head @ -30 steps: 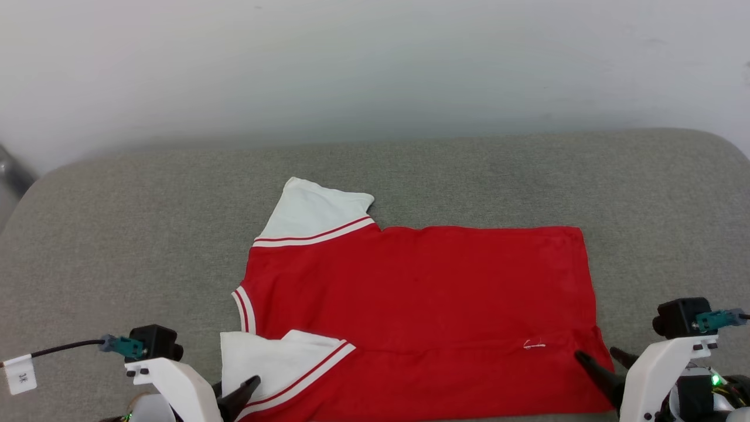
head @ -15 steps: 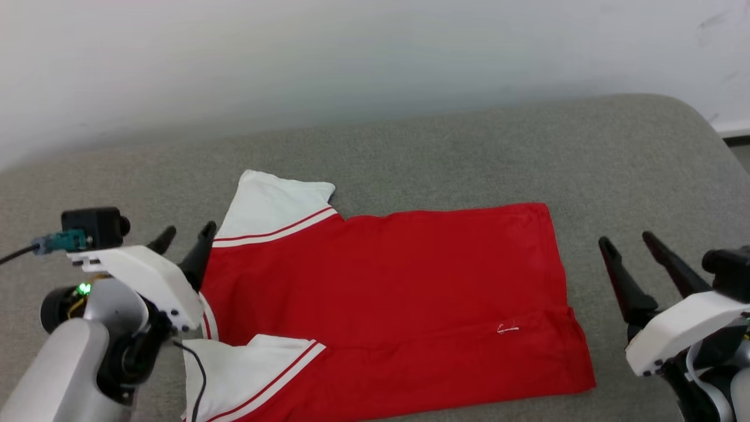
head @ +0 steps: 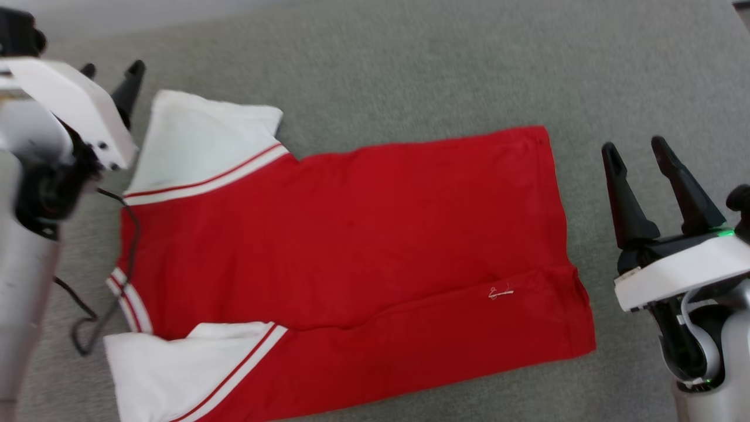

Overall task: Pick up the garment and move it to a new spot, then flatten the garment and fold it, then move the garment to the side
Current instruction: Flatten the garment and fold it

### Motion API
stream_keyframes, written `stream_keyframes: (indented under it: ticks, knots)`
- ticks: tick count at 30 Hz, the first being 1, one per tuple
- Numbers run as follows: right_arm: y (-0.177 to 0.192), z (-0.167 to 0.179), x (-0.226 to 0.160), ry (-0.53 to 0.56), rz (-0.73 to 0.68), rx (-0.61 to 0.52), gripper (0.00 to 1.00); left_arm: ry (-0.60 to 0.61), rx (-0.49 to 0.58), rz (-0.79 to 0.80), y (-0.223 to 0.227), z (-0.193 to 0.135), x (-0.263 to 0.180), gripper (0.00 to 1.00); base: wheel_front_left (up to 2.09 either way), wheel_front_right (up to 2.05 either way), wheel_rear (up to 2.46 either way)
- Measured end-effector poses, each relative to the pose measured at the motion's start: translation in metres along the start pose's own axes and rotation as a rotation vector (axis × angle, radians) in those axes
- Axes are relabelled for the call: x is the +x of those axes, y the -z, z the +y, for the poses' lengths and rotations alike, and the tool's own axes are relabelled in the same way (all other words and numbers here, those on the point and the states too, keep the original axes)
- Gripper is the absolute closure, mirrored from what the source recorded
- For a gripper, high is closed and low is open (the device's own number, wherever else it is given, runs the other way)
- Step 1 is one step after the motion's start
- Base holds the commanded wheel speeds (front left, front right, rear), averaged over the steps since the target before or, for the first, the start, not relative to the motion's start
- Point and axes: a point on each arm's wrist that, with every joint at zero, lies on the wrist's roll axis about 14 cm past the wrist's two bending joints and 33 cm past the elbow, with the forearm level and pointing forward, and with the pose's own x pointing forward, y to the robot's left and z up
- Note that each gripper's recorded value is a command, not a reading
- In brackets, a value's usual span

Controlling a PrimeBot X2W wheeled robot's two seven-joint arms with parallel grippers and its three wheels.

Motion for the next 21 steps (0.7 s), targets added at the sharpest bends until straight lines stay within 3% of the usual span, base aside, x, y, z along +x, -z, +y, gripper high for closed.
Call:
stream_keyframes:
  ticks: [5, 10, 18, 20, 21]
  knots:
    - [0.026, -0.010, 0.007, 0.035, 0.056, 0.007, 0.00, 0.000, 0.079, 0.258, 0.040, 0.014, 0.036, 0.00, 0.00, 0.00, 0.00]
    - [0.052, -0.021, 0.005, 0.069, 0.135, 0.009, 0.00, -0.013, 0.090, 0.508, 0.086, 0.025, 0.055, 0.00, 0.00, 0.00, 0.00]
    - [0.064, -0.038, 0.002, 0.118, 0.176, 0.007, 0.00, 0.020, 0.026, 0.662, 0.107, 0.019, 0.066, 0.00, 0.00, 0.00, 0.00]
    - [0.064, -0.039, 0.002, 0.122, 0.174, 0.013, 0.00, 0.026, 0.023, 0.673, 0.107, 0.017, 0.065, 0.75, 0.00, 0.00, 0.00]
    - [0.064, -0.040, 0.002, 0.124, 0.173, 0.013, 0.00, 0.028, 0.015, 0.677, 0.107, 0.017, 0.065, 1.00, 0.00, 0.00, 0.00]
